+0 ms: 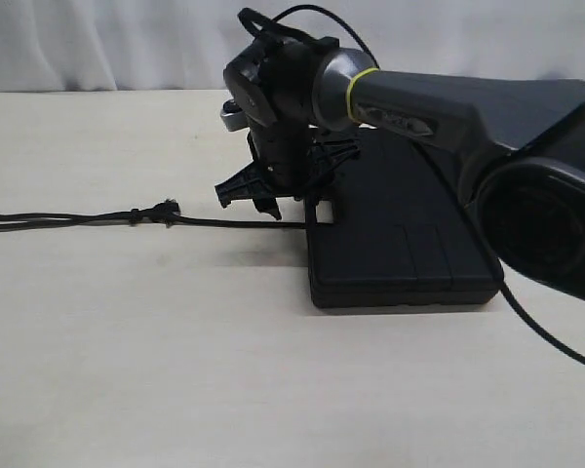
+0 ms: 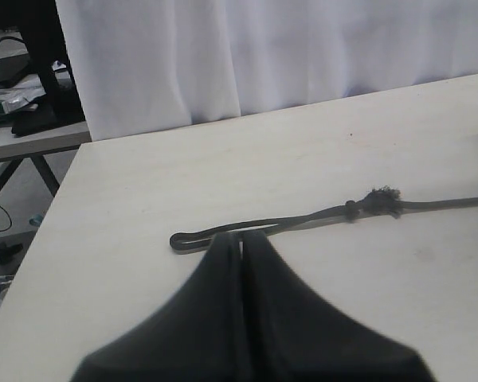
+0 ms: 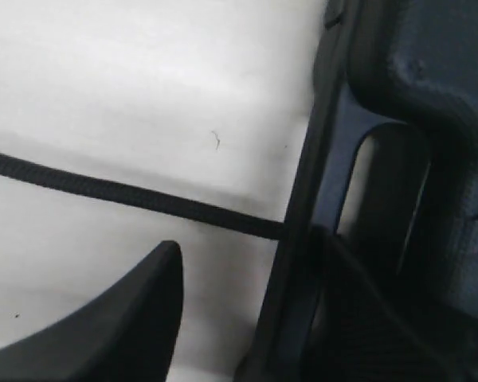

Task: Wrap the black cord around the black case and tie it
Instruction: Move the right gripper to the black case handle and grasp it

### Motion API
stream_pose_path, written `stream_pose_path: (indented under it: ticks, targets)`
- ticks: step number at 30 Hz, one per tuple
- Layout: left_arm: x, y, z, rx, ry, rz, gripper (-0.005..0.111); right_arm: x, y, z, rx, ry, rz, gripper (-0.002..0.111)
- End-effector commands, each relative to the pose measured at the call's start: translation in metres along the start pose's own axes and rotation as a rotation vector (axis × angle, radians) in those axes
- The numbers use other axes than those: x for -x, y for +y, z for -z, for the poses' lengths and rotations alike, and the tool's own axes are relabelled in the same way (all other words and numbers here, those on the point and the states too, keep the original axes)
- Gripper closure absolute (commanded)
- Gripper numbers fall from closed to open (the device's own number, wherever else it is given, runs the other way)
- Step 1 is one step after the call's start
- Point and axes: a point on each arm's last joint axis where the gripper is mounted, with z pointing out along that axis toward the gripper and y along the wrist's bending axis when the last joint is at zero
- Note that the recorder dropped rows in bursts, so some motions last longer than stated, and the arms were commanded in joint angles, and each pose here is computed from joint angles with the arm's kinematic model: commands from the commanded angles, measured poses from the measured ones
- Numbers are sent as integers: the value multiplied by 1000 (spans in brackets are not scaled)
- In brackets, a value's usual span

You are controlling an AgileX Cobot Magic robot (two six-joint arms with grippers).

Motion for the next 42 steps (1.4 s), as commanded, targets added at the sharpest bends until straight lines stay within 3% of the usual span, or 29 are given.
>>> stream_pose_path:
  ticks: [1,9,17,31,42]
  targets:
    - [0,0,0,1,-3,2,107,3,-1,-9,-38,-16,0,57]
    - [0,0,0,1,-3,2,107,0,-1,-21,-60,11,9,58]
    - [0,0,0,1,-3,2,107,-1,-1,-23,-67,17,17,75]
    - [0,0,0,1,-3,2,107,-4,-3,-22,-91,56,15,75]
    - [0,0,0,1,-3,2,107,-4,-3,-22,-91,57,15,85]
